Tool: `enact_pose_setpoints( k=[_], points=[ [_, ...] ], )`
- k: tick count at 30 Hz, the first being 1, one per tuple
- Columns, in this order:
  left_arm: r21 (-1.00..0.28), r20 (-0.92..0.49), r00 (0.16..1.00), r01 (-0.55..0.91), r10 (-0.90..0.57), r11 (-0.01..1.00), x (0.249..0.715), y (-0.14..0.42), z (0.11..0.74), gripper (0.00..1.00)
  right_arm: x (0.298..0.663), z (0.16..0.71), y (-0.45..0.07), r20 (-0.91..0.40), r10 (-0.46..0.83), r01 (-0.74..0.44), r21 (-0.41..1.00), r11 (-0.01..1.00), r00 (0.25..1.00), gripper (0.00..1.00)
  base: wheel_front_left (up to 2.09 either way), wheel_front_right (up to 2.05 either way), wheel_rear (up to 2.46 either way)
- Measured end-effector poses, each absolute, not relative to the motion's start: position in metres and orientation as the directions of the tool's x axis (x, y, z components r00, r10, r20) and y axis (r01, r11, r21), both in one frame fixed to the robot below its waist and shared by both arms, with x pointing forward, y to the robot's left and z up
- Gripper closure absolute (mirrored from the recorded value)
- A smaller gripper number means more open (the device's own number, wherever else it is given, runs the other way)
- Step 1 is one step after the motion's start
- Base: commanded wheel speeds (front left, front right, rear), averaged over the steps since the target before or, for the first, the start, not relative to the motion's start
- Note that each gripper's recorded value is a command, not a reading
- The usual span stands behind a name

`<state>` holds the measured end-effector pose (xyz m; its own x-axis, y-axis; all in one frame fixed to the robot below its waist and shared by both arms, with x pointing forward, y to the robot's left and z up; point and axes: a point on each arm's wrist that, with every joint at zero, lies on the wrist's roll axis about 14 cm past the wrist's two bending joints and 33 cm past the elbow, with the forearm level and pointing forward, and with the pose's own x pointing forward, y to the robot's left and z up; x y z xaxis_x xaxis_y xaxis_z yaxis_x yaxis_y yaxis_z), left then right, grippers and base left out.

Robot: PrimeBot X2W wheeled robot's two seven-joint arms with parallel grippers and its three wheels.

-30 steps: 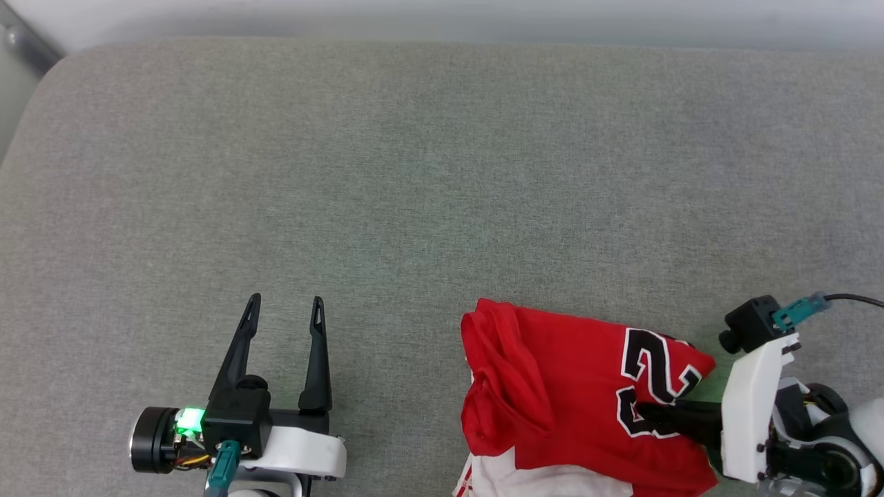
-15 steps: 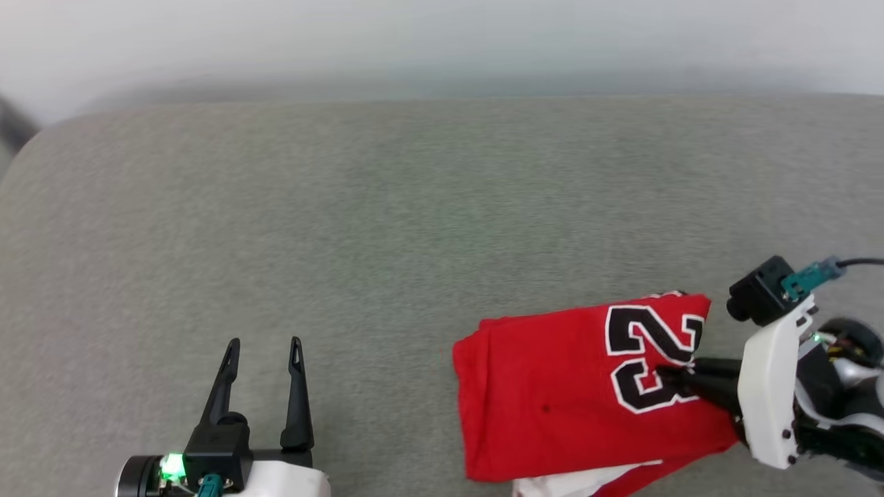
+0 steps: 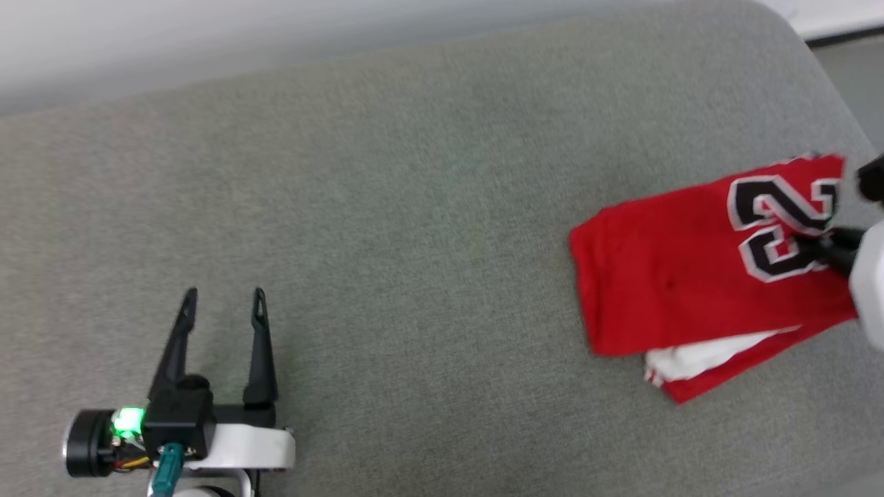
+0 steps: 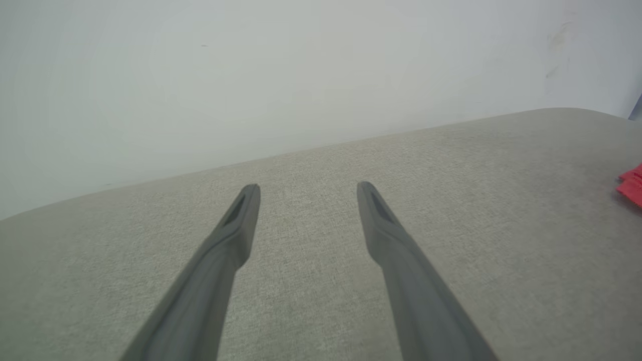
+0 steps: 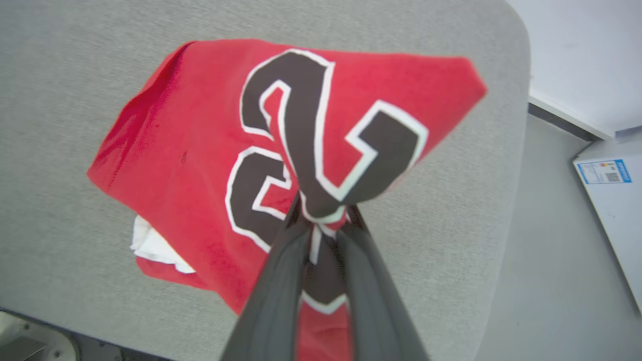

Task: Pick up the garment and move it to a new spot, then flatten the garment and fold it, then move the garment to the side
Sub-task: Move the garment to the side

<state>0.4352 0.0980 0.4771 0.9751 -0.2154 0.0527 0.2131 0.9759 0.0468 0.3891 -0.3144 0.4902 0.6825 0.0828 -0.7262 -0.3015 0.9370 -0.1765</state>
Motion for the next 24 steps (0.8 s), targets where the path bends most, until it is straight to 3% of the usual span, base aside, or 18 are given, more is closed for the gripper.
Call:
enact_pose_setpoints(
  k=[13,20,21,22,24],
  points=[
    [0.051,0.003,0.958,0.285,-0.286,0.957,0.487,0.084,0.422,0.0,0.405,0.46,-0.47,-0.717,-0.357,0.056,-0.407,0.912,0.598,1.0,0.0,0.0,0.0],
    [0.044,-0.005,0.963,0.269,-0.269,0.962,0.494,0.089,0.409,0.0,0.413,0.429,-0.484,-0.724,-0.409,0.103,-0.428,0.898,0.555,1.0,0.0,0.0,0.0],
    [0.044,-0.003,0.964,0.264,-0.264,0.964,0.494,0.09,0.41,0.0,0.413,0.426,-0.483,-0.727,-0.409,0.108,-0.424,0.899,0.551,0.7,0.0,0.0,0.0],
    [0.044,0.0,0.966,0.258,-0.258,0.965,0.493,0.091,0.413,0.0,0.411,0.424,-0.483,-0.728,-0.413,0.112,-0.425,0.898,0.547,0.02,0.0,0.0,0.0],
    [0.04,0.005,0.969,0.248,-0.248,0.968,0.49,0.092,0.418,0.0,0.41,0.432,-0.489,-0.701,-0.436,0.111,-0.458,0.882,0.564,0.0,0.0,0.0,0.0]
  ],
)
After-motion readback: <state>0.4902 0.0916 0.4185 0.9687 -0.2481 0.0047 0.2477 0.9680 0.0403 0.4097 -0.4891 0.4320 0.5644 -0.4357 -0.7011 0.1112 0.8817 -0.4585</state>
